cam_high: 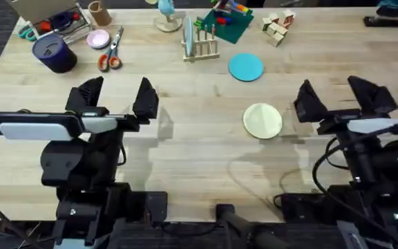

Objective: Pick up the plates from the table one by one and place each into a slot on the dish rack.

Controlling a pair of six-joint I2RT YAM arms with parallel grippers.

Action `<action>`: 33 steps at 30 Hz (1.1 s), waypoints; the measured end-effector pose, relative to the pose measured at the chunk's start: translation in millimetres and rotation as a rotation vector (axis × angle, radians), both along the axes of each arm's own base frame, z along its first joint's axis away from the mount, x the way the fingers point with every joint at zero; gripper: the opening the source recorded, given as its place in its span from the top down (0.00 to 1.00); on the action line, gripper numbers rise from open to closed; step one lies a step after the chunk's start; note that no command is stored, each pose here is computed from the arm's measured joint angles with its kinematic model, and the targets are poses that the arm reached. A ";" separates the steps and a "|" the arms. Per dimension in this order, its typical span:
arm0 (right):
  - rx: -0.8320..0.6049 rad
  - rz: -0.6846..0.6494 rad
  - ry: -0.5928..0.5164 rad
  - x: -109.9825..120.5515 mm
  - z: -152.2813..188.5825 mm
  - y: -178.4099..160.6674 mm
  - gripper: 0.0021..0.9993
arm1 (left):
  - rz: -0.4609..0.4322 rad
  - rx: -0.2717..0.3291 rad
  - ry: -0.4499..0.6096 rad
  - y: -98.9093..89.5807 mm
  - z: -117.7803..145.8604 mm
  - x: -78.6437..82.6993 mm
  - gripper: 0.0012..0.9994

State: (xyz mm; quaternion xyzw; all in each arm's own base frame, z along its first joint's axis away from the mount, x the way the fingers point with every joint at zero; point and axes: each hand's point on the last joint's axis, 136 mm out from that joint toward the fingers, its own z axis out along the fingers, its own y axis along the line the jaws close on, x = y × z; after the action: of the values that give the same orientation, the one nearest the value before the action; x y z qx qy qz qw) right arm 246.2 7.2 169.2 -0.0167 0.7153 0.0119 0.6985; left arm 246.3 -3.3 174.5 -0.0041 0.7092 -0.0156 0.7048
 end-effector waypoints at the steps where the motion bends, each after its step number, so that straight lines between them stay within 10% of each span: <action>1: 0.000 -0.001 -0.009 0.0 2.5 -0.1 0.00 | 0.000 -0.007 -0.002 0.0 1.3 -0.2 0.01; 10: 0.000 0.000 -0.129 -11.6 67.1 -0.1 0.00 | 0.000 -0.034 -0.027 0.1 58.7 -19.0 0.01; 33: -0.003 0.000 0.724 -6.3 75.3 -0.1 0.00 | -0.082 -0.077 0.828 -18.1 56.2 0.8 0.01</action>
State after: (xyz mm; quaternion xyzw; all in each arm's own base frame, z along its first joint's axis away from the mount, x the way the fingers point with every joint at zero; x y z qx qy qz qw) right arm 239.9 7.2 244.5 -0.0123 0.9163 0.0162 0.4000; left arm 247.1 -21.4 230.7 -0.0080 0.9312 -0.0674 0.3581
